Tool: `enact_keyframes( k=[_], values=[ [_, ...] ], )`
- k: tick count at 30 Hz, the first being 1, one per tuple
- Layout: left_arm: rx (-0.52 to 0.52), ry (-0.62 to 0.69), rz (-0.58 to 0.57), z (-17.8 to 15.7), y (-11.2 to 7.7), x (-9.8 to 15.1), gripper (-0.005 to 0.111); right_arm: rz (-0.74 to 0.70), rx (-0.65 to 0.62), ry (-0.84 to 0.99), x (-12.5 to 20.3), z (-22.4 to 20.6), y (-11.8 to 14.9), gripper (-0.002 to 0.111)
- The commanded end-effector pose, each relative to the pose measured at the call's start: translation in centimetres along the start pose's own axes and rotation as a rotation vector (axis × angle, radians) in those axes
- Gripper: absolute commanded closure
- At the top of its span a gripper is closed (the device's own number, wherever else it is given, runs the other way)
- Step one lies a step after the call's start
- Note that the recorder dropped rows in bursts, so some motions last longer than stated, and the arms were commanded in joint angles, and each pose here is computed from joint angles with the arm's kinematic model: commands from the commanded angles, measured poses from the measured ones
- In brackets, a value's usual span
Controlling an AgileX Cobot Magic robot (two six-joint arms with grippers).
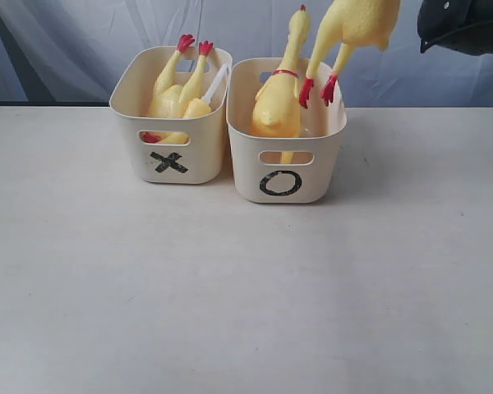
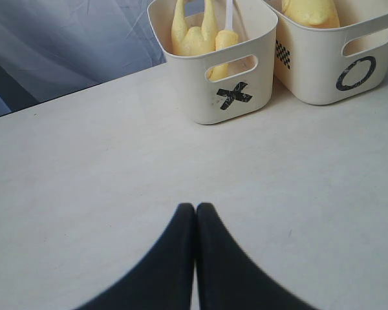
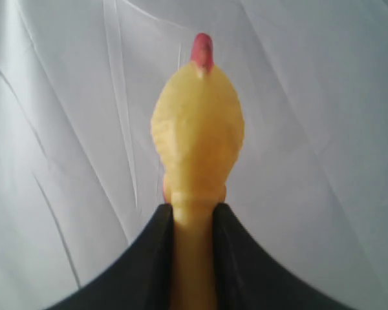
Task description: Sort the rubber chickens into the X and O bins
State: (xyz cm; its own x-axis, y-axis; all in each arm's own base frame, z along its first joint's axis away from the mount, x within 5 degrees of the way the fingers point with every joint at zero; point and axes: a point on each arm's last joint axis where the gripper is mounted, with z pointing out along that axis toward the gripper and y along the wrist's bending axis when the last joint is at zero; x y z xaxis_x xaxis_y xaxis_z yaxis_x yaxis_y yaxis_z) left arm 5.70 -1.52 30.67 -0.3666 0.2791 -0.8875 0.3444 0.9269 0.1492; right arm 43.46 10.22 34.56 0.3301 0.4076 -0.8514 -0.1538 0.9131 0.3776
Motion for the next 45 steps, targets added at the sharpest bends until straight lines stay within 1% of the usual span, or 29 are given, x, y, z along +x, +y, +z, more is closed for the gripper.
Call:
enact_keyframes(
  k=[1,6,12,21,26,32,37,40,45],
  values=[
    [0.005,-0.007,-0.006,0.0,-0.1,0.1,0.106,-0.056,-0.059,0.025,0.8,0.1,0.3,0.109],
    [0.005,-0.007,-0.006,0.0,-0.1,0.1,0.106,-0.113,-0.103,0.060,1.7,0.1,0.5,0.109],
    [0.005,-0.007,-0.006,0.0,-0.1,0.1,0.106,-0.186,-0.154,0.131,3.5,0.0,0.6,0.109],
    [0.005,-0.007,-0.006,0.0,-0.1,0.1,0.106,-0.250,-0.179,0.253,7.3,-0.2,-0.3,0.109],
    [0.007,-0.007,-0.008,0.0,-0.1,0.1,0.106,-0.270,-0.190,0.278,8.1,-0.3,-0.5,0.109],
    [0.007,-0.007,-0.008,0.0,-0.1,0.1,0.106,-0.364,-0.272,0.310,7.9,0.3,0.7,0.109],
    [0.007,-0.007,-0.008,0.0,-0.1,0.1,0.106,-0.371,-0.298,0.328,7.5,0.7,2.4,0.109],
    [0.007,-0.007,-0.008,0.0,-0.1,0.1,0.106,-0.377,-0.308,0.364,8.2,0.8,3.2,0.109],
    [0.007,-0.003,-0.008,0.0,-0.1,0.1,0.106,-0.386,-0.305,0.436,10.1,0.9,3.3,0.109]
  ],
)
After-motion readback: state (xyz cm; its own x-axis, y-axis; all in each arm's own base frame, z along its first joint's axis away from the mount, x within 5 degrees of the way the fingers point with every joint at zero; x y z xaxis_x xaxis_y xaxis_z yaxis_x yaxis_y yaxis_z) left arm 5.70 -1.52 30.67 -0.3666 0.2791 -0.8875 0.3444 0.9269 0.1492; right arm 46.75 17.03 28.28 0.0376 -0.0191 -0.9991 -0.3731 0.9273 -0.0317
